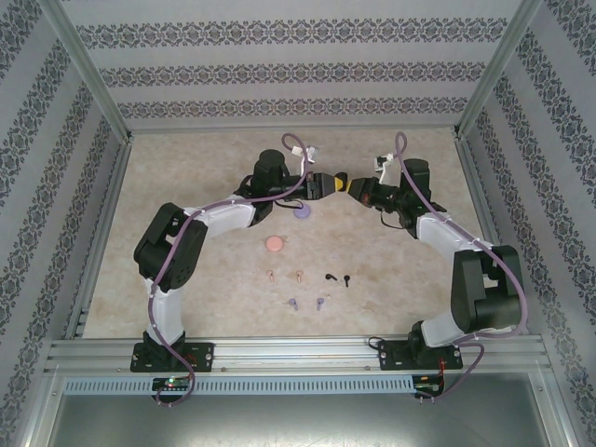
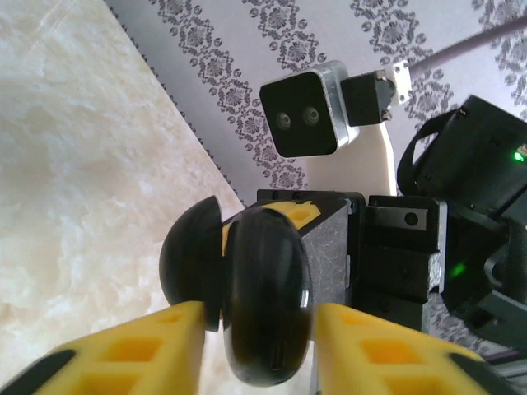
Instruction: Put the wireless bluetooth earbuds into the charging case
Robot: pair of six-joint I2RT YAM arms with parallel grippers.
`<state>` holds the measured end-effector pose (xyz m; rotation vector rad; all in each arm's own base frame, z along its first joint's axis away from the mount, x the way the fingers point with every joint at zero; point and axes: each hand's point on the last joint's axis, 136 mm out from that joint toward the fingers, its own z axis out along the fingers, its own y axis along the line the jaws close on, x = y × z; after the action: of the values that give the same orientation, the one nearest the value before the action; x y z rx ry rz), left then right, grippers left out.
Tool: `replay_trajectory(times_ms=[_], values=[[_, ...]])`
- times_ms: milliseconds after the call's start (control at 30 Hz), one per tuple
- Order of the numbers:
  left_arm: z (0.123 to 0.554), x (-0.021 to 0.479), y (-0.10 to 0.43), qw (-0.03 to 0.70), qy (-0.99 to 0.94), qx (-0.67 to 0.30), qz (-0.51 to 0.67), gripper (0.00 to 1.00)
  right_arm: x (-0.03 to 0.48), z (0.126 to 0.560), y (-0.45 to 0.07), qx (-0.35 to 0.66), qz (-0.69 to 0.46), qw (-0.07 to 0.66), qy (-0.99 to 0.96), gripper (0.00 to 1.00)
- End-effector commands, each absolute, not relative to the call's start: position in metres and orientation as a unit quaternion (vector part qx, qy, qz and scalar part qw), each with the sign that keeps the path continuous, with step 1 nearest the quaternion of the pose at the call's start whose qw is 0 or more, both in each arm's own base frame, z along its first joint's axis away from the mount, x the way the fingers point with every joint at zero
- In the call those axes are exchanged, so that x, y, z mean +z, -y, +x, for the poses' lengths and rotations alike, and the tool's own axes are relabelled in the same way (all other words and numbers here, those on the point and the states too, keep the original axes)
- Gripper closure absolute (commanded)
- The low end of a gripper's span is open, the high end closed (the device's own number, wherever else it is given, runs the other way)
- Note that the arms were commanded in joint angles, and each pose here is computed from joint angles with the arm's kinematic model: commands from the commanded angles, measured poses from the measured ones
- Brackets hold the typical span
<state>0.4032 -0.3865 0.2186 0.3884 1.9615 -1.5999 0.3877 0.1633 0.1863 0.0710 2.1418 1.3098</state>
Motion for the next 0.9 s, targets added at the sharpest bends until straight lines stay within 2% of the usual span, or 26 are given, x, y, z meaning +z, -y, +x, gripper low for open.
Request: replay_trajectory(times_ms=[0,200,333,600,867], values=[[0.407,0.233,0.392,0.311,-0.730,-0.589,0.151,0.43,0.200,0.394,-0.160,0.477,0.016,0.332,-0.813,1.00],[0.426,0.253,0.363,0.344,-0.744,-0.548,0.166,0.25,0.194,0.395,-0.152,0.434,0.009,0.329,-0.839,1.00],[0.424,0.261,0.354,0.322,-0.768,-0.502,0.234,0.17,0.190,0.398,-0.147,0.397,-0.015,0.329,-0.856,1.00],[0.406,0.231,0.346,0.211,-0.807,-0.413,0.366,0.14,0.187,0.396,-0.148,0.316,-0.138,0.323,-0.881,1.00],[0.397,0.205,0.340,0.164,-0.815,-0.392,0.394,0.25,0.185,0.388,-0.157,0.317,-0.186,0.300,-0.880,1.00]])
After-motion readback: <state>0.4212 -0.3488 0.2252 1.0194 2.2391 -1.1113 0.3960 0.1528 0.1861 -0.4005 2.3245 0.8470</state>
